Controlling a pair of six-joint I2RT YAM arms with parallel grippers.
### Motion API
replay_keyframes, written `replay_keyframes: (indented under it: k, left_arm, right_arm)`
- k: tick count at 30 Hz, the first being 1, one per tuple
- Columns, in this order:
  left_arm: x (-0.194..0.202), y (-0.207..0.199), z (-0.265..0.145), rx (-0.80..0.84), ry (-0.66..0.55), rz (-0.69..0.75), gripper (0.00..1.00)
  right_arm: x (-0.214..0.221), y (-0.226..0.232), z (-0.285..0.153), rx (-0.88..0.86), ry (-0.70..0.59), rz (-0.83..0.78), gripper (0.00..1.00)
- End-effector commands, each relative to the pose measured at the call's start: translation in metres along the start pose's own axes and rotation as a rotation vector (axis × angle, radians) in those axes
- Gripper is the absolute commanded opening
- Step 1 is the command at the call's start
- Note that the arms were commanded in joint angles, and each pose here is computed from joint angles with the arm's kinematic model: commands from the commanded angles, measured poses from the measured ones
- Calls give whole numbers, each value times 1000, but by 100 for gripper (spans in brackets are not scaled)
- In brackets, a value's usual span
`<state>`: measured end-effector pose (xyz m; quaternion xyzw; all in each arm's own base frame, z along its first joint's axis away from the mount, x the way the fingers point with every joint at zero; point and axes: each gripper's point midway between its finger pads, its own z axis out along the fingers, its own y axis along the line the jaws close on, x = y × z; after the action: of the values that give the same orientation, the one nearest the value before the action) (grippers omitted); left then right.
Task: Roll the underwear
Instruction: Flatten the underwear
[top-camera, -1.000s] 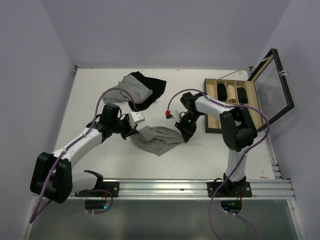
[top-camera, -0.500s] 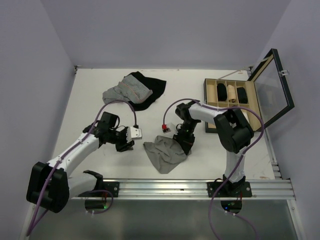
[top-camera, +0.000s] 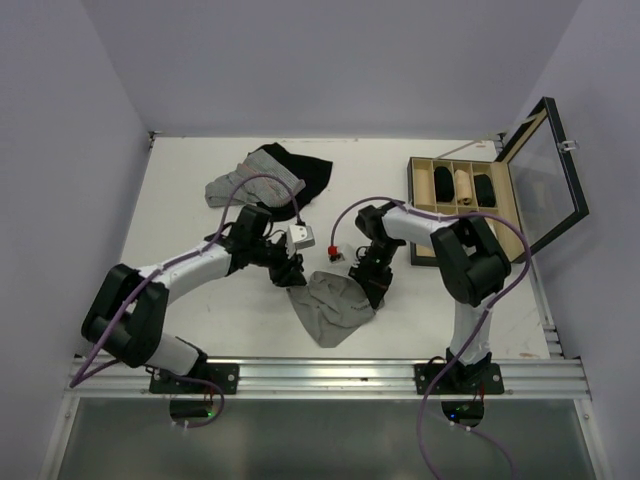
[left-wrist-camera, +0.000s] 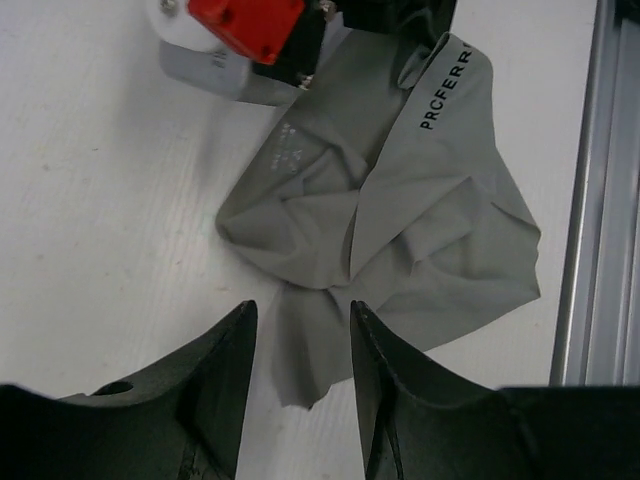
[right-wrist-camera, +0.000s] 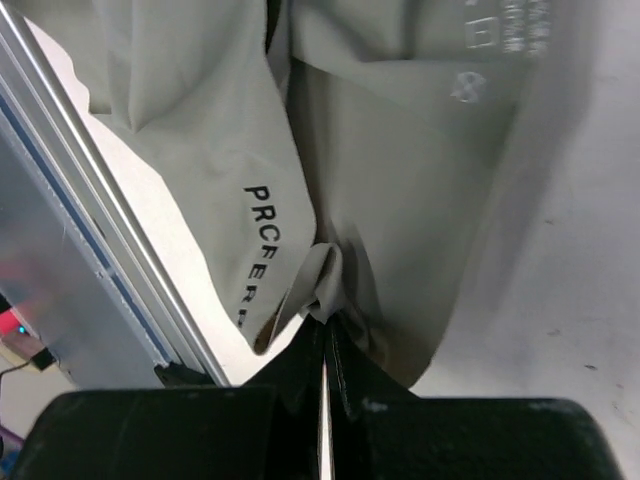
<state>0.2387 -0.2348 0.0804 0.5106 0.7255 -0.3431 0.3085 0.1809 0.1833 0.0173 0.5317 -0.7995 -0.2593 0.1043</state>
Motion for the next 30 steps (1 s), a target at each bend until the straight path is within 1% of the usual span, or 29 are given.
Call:
replay_keyframes:
  k: [1,4,8,16,20,25,26,27,29,30]
  left_arm:
    - [-39,-3,23,53,-108,-55,46]
    - [-30,0,39,66,-70,-139,47]
    - [-13,18,49,-6,-8,-218,47]
    - [-8,23,47,-53,5,-241,49]
    - [-7,20,50,-24,21,-271,50]
    - [2,14,62,41,53,-349,49]
    - [2,10,63,66,53,-361,49]
    - [2,9,63,75,55,-369,47]
    - [4,6,65,100,65,-384,45]
    - [6,5,65,102,70,-387,43]
  right_arm:
    - [-10,-7,-22,69,-90,1,0]
    - [-8,-8,-26,73,-105,4,0]
    - [-7,-8,-29,79,-112,-4,0]
    - [-2,-7,-26,74,-101,-14,0]
    - [0,-7,-26,78,-95,-19,0]
    - [2,-8,-25,83,-87,-17,0]
    - [4,-9,-27,100,-81,-14,2]
    - [4,-10,-27,104,-82,-11,7]
    - [5,-11,-33,114,-98,6,13]
    - [3,-11,-38,119,-120,10,20]
